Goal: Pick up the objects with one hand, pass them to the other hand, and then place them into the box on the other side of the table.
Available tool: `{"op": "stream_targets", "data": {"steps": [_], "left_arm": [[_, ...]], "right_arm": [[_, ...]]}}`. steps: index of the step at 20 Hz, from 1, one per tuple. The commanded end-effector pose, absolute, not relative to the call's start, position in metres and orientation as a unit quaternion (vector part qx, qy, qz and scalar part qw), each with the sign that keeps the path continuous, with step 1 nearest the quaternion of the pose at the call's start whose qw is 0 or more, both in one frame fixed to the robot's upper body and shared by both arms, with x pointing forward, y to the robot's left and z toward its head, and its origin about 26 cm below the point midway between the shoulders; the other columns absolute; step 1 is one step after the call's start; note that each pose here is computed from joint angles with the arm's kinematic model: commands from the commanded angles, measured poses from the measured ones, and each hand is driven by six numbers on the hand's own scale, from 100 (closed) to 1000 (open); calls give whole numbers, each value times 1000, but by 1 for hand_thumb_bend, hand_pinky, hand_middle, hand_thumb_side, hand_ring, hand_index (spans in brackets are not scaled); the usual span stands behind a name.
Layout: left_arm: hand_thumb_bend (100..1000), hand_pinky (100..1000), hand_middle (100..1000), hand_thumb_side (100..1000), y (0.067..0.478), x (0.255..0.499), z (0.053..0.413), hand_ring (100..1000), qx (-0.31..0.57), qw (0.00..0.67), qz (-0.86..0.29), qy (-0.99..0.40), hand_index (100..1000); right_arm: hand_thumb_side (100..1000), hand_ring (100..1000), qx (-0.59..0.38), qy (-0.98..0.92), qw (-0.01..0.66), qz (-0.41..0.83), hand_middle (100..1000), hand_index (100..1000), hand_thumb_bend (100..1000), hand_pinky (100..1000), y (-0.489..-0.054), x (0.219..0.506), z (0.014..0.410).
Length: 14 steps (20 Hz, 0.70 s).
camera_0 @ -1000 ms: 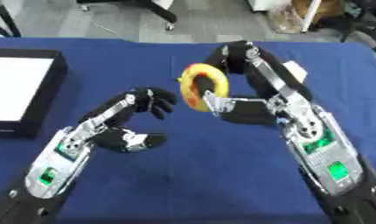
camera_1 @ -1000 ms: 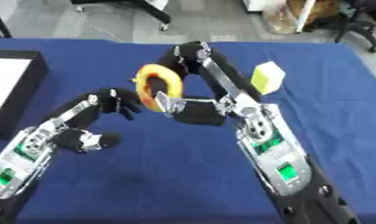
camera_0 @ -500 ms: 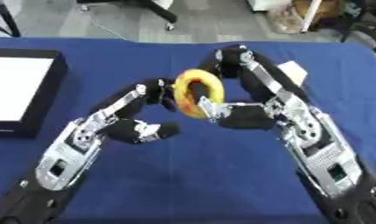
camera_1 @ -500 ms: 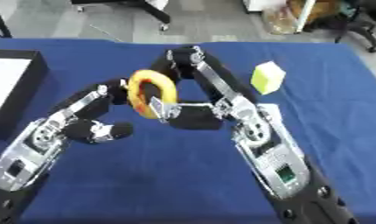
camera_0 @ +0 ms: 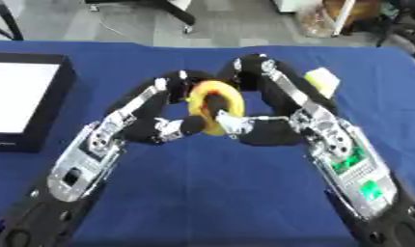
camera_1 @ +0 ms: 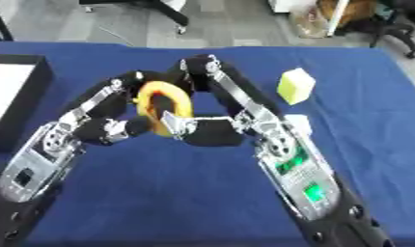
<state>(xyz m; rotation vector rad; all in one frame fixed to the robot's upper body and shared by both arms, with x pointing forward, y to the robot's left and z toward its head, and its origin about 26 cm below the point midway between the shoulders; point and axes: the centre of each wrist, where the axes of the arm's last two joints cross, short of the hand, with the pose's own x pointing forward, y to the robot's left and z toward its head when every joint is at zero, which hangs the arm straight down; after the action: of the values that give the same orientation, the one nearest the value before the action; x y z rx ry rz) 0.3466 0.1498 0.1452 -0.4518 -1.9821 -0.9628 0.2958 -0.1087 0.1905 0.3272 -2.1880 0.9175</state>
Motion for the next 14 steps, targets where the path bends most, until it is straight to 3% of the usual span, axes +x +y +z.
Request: {"op": "stream_targets", "data": {"steps": [1, 14], "left_arm": [[652, 661, 733, 584, 144, 344, 159, 715, -192, 413, -386, -802, 846], [601, 594, 622, 548, 140, 340, 165, 617, -219, 400, -409, -791, 767]], "right_arm": [[100, 414, 131, -857, 357, 349, 267, 307, 100, 446, -109, 296, 196], [100, 416, 132, -862, 356, 335, 278, 321, 100, 433, -109, 295, 196]]}}
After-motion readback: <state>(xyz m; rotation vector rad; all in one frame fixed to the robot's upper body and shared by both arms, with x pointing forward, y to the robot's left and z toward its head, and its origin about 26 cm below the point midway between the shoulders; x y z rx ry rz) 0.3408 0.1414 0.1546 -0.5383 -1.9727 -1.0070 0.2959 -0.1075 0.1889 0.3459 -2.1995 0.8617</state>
